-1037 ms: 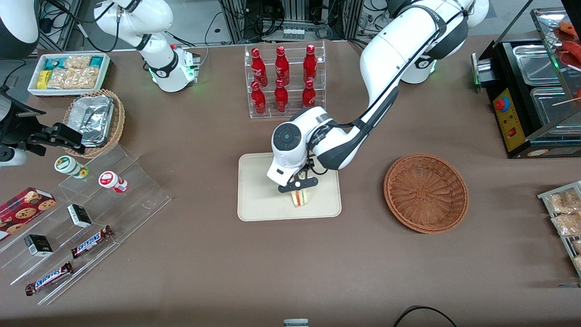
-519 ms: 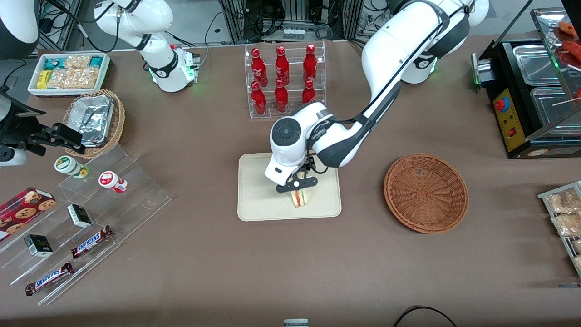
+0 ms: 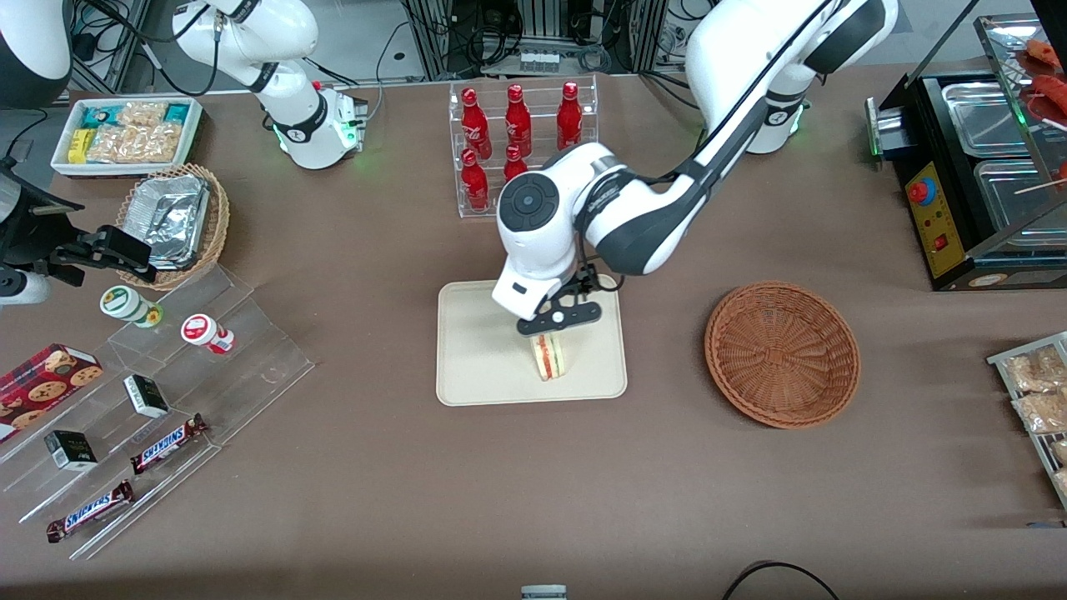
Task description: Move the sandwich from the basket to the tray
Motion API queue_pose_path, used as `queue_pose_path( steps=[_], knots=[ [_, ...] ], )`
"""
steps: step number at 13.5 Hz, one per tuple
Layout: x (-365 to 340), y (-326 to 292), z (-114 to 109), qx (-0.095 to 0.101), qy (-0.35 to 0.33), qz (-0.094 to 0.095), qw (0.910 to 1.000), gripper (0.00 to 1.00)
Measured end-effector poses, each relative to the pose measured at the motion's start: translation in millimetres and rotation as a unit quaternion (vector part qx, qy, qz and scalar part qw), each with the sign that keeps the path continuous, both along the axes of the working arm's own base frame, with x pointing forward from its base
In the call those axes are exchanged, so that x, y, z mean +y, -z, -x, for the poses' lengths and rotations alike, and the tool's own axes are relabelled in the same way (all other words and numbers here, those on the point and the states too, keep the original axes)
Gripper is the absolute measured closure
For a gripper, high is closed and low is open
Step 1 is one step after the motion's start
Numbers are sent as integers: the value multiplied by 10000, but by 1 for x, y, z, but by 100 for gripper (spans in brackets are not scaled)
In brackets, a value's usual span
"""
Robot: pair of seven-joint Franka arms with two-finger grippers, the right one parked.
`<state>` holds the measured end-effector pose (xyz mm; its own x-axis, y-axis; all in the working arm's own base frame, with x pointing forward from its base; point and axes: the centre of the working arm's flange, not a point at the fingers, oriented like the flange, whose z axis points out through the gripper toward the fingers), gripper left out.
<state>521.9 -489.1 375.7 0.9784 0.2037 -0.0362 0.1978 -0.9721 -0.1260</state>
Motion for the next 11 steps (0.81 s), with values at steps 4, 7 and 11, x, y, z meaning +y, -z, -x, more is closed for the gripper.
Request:
queue_pose_path(
  steps=[4, 7, 11],
  knots=[
    [67, -21, -34, 281, 260, -58, 9993, 0],
    [121, -38, -45, 439, 609, -26, 9972, 0],
    [175, -63, -49, 455, 836, -36, 9955, 0]
  ],
)
